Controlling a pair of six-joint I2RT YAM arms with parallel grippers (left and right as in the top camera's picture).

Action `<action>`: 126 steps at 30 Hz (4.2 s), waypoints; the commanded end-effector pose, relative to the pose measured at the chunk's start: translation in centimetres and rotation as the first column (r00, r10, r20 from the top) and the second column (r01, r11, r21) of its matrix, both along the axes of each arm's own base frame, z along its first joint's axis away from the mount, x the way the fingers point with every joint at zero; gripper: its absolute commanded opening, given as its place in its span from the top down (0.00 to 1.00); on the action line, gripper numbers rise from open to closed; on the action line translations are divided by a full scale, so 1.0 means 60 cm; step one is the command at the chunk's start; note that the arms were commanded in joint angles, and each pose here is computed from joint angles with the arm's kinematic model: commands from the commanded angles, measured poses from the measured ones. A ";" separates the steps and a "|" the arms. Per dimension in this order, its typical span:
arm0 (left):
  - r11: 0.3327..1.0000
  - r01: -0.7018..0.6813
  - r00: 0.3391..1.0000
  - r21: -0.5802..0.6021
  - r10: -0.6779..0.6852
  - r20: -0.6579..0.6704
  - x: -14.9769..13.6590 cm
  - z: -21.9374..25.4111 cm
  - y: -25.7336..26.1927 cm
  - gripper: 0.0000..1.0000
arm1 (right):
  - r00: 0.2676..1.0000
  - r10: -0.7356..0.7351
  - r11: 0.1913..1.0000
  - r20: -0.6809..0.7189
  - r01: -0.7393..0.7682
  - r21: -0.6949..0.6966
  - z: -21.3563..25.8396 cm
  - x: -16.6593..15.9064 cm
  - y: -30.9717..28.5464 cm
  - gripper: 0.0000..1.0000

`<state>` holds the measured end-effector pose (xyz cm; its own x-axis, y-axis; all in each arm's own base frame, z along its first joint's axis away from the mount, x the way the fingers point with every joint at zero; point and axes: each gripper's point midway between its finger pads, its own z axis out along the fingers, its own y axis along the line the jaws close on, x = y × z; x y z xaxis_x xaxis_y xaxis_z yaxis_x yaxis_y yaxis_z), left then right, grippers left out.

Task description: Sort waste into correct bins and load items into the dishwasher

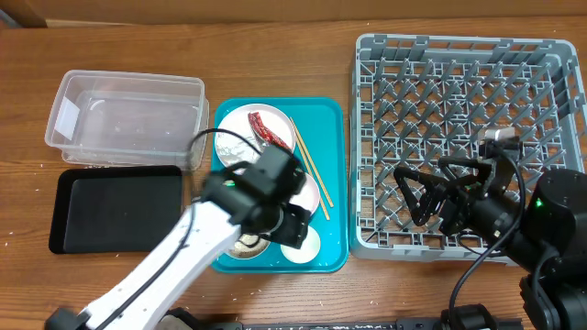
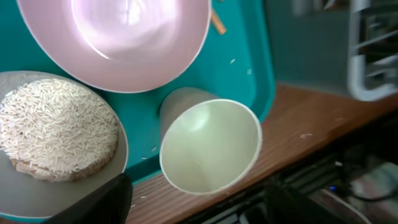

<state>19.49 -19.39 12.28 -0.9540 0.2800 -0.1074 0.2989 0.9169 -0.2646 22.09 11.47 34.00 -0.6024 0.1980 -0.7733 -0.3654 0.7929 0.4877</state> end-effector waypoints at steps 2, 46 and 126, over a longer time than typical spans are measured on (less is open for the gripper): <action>0.981 -0.031 0.999 0.190 0.038 -0.033 0.013 -0.070 0.017 0.36 | 0.999 0.000 1.000 -0.054 0.000 -0.001 -0.009 0.001 0.000 0.00; 0.441 0.061 0.998 -0.895 -0.036 0.049 0.065 0.345 0.019 0.96 | 0.569 0.798 0.522 0.200 -0.818 0.242 0.055 -0.037 0.290 0.21; 0.856 -0.481 0.855 0.190 0.409 0.319 0.322 -0.057 0.187 0.10 | 0.882 -0.108 0.992 -0.459 0.066 -0.108 -0.090 0.084 0.032 0.03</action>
